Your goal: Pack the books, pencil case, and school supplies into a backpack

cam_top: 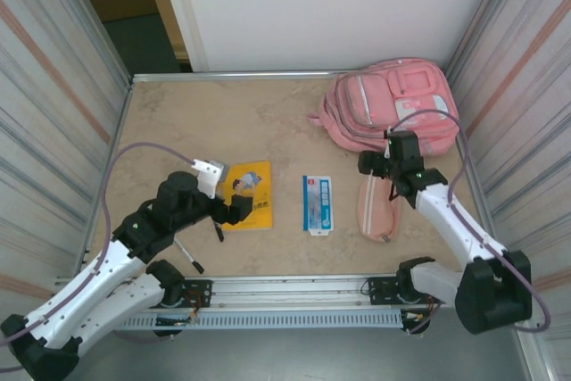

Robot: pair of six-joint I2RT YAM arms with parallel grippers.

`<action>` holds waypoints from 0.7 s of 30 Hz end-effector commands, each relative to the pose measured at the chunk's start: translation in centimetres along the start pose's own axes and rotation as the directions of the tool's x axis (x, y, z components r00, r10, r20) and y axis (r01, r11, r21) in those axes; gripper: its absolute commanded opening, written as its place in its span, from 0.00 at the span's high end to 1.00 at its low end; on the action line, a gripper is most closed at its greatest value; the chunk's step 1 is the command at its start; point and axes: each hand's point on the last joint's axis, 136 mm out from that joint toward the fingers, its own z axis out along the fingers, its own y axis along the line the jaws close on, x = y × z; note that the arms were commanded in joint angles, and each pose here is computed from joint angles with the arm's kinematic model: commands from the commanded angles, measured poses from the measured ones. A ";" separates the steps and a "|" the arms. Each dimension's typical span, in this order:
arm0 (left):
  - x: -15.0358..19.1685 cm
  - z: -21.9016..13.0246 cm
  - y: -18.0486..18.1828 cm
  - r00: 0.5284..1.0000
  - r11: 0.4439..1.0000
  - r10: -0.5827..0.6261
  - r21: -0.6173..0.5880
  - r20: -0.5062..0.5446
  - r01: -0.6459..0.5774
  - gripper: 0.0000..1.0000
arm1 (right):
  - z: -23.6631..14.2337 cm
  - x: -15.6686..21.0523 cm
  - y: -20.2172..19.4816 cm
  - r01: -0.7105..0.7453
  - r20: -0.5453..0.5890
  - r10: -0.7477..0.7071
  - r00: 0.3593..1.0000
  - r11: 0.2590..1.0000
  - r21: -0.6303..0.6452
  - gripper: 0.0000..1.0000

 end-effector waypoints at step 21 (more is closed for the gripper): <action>3.1 0.6 -2.1 0.953 0.961 -0.235 0.104 -0.192 0.258 0.01 | 18.2 -8.0 1.6 0.217 -0.145 -0.195 0.970 0.963 0.162 0.37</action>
